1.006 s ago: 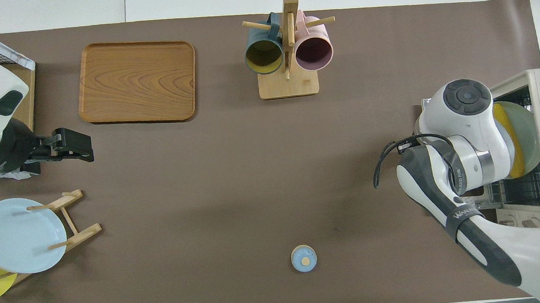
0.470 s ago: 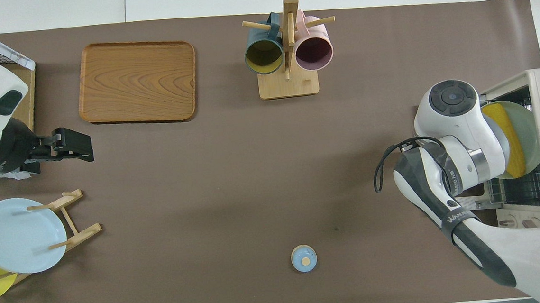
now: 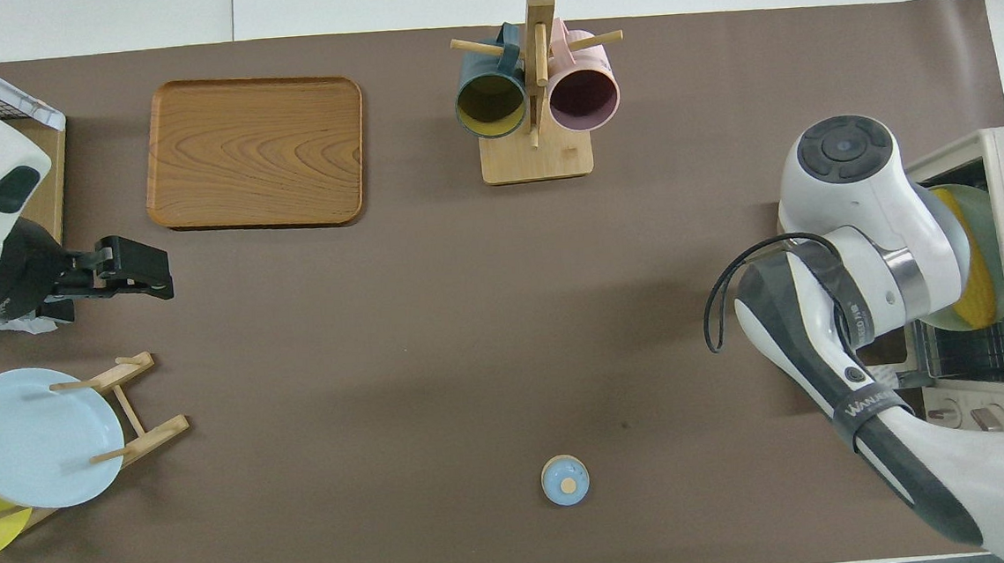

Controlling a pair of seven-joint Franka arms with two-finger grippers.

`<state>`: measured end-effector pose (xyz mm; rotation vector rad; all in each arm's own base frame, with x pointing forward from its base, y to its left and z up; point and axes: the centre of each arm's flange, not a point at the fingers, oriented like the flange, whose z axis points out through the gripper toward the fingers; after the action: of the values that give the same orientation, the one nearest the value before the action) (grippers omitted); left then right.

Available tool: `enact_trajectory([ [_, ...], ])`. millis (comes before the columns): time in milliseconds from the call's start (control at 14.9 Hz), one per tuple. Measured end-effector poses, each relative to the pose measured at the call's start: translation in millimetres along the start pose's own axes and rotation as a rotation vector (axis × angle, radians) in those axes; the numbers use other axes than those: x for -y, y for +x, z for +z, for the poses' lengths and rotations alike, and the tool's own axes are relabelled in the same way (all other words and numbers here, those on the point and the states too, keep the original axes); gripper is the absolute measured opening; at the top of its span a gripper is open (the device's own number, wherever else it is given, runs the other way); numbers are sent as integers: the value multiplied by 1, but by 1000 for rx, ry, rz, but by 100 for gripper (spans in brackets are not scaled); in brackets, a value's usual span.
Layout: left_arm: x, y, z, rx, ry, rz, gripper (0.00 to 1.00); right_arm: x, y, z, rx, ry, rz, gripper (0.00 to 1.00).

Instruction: Put corn in oven

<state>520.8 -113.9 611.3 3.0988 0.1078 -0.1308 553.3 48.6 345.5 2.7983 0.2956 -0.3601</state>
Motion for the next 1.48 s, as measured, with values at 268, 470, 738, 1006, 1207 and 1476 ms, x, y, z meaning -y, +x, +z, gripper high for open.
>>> enact_trajectory([
  [268,0,0,0,0,0,0,100,-50,-30,-47,-27,16,0,1],
  [470,0,0,0,0,0,0,100,-93,-49,-64,-34,21,21,1],
  [738,3,1,0,0,0,-6,100,-123,-65,-72,-31,45,43,4],
  [1006,7,2,0,0,-1,-13,100,-127,-86,-100,-33,84,43,23],
  [1207,7,2,0,0,1,-15,100,-130,-97,-139,-68,168,67,52],
  [1476,8,2,0,0,2,-17,100,-121,-99,-182,-114,224,59,94],
])
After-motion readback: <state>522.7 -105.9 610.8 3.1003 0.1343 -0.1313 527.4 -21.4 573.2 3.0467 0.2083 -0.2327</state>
